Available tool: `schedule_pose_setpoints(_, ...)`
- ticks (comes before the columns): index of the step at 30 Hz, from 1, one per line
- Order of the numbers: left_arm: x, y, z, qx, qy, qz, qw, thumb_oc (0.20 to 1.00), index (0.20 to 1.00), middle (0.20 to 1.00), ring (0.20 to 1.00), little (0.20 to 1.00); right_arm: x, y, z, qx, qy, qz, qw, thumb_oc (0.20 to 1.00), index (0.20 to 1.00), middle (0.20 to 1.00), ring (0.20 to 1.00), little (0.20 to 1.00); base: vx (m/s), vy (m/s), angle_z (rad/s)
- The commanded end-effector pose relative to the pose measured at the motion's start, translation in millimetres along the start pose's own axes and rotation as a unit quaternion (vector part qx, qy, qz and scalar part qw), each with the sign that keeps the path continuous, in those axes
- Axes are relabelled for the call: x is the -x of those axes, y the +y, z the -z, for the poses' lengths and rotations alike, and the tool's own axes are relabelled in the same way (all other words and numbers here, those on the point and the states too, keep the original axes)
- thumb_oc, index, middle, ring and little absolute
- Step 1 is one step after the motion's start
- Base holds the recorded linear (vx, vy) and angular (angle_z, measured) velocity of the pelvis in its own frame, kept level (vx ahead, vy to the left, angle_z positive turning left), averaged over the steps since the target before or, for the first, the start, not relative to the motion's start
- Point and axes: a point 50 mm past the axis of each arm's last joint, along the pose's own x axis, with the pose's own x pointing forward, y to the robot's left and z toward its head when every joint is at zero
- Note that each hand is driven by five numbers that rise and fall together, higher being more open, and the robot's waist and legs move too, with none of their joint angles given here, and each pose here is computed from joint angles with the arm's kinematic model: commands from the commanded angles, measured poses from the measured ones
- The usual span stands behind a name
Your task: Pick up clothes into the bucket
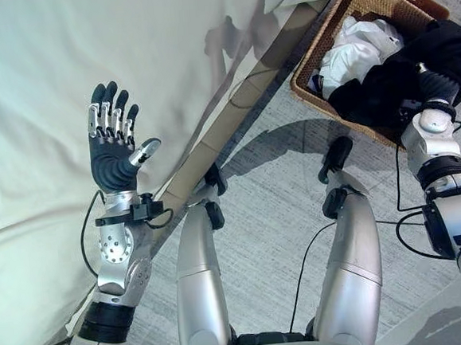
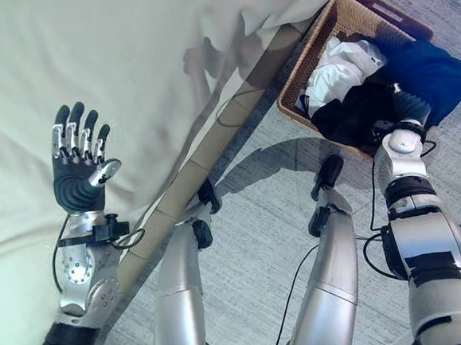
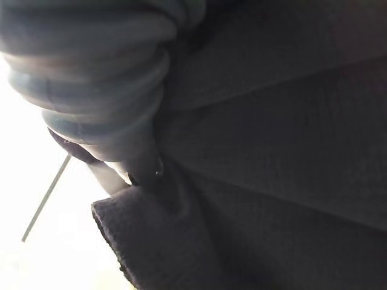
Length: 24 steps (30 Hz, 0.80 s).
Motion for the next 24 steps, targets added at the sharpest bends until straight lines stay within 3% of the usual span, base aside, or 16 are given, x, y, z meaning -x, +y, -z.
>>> schedule_pose_setpoints(1,0,-9,-26,0.031,-0.074,0.007,0.997,1.000,1.000,1.000,1.000,1.000,-14,-22,-27,0.076,-0.052,0.019,0.996,0.200,0.200,0.200,0.200,0.200,0.00,0.000,0.00)
schedule_pose_setpoints(16,-3,-8,-33,0.030,-0.090,0.007,0.995,1.000,1.000,1.000,1.000,1.000,-17,-4,-62,0.158,-0.128,-0.013,0.979,0.200,0.200,0.200,0.200,0.200,0.00,0.000,0.00)
schedule_pose_setpoints(24,-5,-7,-33,0.026,-0.093,0.003,0.995,1.000,1.000,1.000,1.000,1.000,-18,2,-59,0.210,-0.123,-0.010,0.970,0.200,0.200,0.200,0.200,0.200,0.00,0.000,0.00)
